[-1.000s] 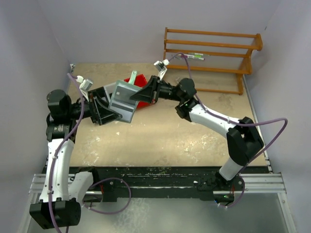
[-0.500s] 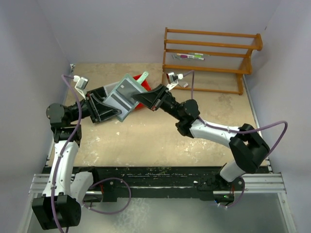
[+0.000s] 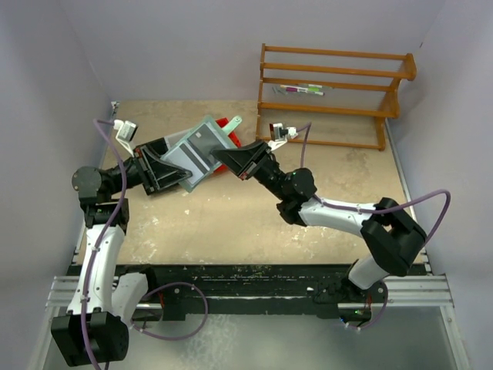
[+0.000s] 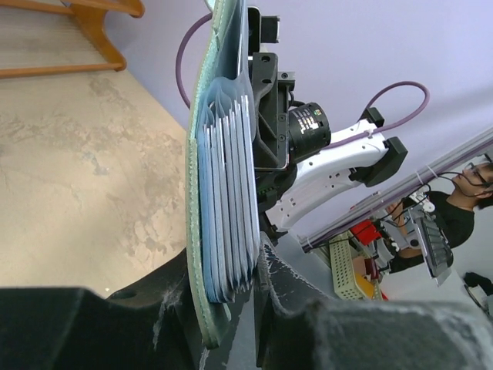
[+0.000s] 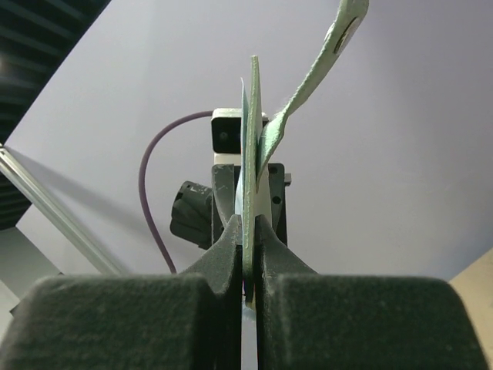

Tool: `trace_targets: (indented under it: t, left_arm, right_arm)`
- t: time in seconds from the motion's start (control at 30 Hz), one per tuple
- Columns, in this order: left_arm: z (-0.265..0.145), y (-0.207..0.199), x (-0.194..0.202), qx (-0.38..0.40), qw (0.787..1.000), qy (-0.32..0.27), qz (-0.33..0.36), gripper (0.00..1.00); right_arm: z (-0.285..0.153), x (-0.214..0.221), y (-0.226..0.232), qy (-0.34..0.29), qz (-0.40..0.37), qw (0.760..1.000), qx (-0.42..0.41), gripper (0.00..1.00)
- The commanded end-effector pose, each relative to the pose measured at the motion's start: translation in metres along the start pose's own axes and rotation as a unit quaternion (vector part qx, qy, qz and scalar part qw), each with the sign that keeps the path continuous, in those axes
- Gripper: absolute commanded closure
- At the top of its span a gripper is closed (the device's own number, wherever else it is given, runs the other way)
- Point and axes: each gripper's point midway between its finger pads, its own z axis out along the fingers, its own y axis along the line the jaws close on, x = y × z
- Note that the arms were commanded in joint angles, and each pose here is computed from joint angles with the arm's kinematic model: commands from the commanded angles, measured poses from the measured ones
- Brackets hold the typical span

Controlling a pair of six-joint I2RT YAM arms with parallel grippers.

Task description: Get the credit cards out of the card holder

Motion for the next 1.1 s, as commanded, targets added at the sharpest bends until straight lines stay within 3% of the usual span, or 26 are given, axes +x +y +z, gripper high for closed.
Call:
trace_targets:
  t: [0.0, 0.13, 0.23, 0.33, 0.4, 0.47, 0.53, 0.63, 0.8, 0.93, 1.07]
  left_arm:
    - [0.001, -0.003, -0.003, 0.0, 1.0, 0.0, 0.02, 0.86]
    - [0.001, -0.002, -0.002, -0.008, 1.0, 0.013, 0.024, 0.91]
    - [0.0, -0.001, -0.001, -0.015, 0.999, 0.029, 0.029, 0.92]
    - [-0.001, 0.004, 0.002, -0.03, 0.998, 0.054, 0.032, 0.92]
    - [-0.003, 0.011, 0.004, -0.046, 0.996, 0.068, 0.04, 0.92]
    - [-0.005, 0.024, 0.004, -0.08, 0.993, 0.072, 0.048, 0.93]
    - [-0.009, 0.041, 0.007, -0.112, 0.989, 0.088, 0.049, 0.93]
    - [-0.011, 0.061, 0.011, -0.139, 0.984, 0.103, 0.031, 0.93]
    - [-0.014, 0.076, 0.013, -0.159, 0.98, 0.116, 0.03, 0.95]
    - [-0.012, 0.066, 0.017, -0.129, 0.983, 0.123, 0.03, 0.96]
    - [-0.011, 0.053, 0.021, -0.094, 0.986, 0.132, 0.025, 0.98]
  right_arm:
    - [-0.004, -0.014, 0.033, -0.026, 0.011, 0.998, -0.053, 0.99]
    - [-0.01, -0.014, 0.012, 0.03, 0.018, 0.999, -0.016, 0.64]
    - [-0.017, -0.024, -0.022, 0.091, 0.031, 0.994, 0.051, 0.48]
    - [-0.039, -0.055, -0.054, 0.101, 0.0, 0.986, 0.133, 0.38]
    - [-0.054, -0.079, -0.07, 0.099, -0.07, 0.971, 0.206, 0.36]
    - [-0.055, -0.115, -0.065, 0.082, -0.186, 0.94, 0.275, 0.35]
    - [-0.068, -0.125, -0.061, 0.09, -0.223, 0.915, 0.324, 0.38]
    - [-0.056, -0.112, -0.031, 0.115, -0.231, 0.93, 0.262, 0.42]
    - [-0.023, -0.054, 0.01, 0.21, -0.21, 0.945, 0.135, 0.41]
    - [-0.009, -0.007, 0.023, 0.302, -0.159, 0.939, 0.04, 0.4]
    - [-0.009, 0.014, 0.011, 0.349, -0.107, 0.931, 0.014, 0.42]
